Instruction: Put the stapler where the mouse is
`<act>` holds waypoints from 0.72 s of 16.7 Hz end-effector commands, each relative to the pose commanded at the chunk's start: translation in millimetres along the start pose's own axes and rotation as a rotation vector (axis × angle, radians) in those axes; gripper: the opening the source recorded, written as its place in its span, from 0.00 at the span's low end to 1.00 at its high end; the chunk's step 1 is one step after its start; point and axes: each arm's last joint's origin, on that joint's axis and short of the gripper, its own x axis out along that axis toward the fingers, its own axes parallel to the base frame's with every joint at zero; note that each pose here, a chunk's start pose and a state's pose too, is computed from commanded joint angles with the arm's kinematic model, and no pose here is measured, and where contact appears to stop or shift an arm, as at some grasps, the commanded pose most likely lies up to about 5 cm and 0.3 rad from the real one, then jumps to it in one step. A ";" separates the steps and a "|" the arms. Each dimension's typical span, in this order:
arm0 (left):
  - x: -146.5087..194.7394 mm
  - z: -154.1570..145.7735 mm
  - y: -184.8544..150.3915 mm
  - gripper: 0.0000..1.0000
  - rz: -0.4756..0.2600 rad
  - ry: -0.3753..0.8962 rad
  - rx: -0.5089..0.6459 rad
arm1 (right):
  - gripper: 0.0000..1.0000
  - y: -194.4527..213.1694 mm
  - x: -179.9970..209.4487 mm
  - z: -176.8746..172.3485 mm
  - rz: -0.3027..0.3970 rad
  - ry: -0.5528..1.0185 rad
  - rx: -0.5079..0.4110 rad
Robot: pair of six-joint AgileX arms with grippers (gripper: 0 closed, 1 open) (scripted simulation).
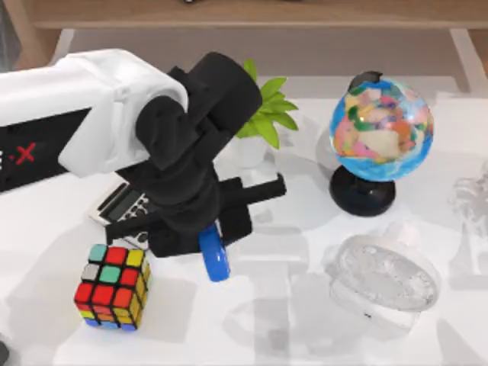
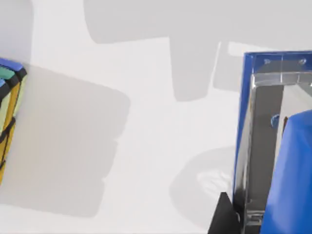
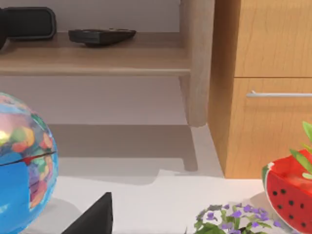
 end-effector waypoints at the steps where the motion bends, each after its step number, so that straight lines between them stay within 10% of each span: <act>1: -7.1 17.6 9.0 0.00 -0.007 -0.019 0.029 | 1.00 0.0 0.0 0.0 0.000 0.000 0.000; 12: 10.2 131.1 208.2 0.00 0.191 0.089 0.228 | 1.00 0.0 0.0 0.0 0.000 0.000 0.000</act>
